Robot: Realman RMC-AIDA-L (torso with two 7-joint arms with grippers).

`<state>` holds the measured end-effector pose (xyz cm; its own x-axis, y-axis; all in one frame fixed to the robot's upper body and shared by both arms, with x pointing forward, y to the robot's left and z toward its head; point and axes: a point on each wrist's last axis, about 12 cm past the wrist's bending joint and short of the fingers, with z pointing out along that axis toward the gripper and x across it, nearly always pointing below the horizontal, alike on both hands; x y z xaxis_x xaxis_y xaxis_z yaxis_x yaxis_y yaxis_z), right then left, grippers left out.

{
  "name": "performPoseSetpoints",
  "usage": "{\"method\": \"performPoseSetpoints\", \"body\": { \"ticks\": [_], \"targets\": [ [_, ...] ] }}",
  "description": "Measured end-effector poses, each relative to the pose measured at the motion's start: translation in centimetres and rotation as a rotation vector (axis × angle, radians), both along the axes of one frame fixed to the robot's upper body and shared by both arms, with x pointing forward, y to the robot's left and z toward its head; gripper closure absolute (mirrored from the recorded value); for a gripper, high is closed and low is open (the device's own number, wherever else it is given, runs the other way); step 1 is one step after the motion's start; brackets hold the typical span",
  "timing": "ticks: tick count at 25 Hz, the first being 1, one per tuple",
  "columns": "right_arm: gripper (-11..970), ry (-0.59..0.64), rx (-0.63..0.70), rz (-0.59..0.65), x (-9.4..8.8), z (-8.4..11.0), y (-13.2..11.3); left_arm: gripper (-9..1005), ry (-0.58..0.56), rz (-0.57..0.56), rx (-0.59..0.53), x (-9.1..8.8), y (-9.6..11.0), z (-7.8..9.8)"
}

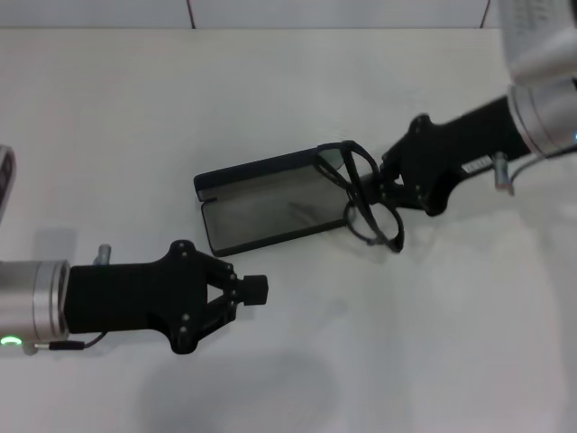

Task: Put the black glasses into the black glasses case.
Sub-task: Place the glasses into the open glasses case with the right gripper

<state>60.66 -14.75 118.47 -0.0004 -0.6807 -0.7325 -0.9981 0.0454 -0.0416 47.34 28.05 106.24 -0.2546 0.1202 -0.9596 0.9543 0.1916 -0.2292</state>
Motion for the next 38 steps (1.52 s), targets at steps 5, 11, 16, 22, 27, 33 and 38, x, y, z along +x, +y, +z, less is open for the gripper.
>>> {"method": "performPoseSetpoints", "body": {
  "ticks": [5,11,16,22,27,33,38],
  "targets": [
    [867,-0.062,-0.126,0.077,0.7,1.6,2.9,995,0.025,0.022,0.011,-0.5,0.0,-0.7],
    [866,-0.143,-0.262,0.16,0.4,2.2,5.8,995,0.044,0.044,0.02,-1.1,0.3,-1.3],
    [865,-0.236,-0.346,0.185,-0.3,2.2,7.8,995,0.062,0.054,0.047,-1.2,0.5,-1.7],
    [864,-0.307,-0.405,0.185,-1.2,1.8,9.5,995,0.081,0.062,0.059,-1.1,0.7,-1.9],
    [863,-0.366,-0.455,0.149,-1.7,1.6,10.4,995,0.091,0.062,0.059,-1.0,0.6,-1.8],
    [863,-0.437,-0.521,0.094,-1.9,1.0,10.8,996,0.134,0.097,0.081,-0.7,1.3,-1.9],
    [862,-0.478,-0.538,0.101,-2.3,0.8,11.5,996,0.14,0.12,0.122,-0.6,2.6,-1.8]
  ]
}}
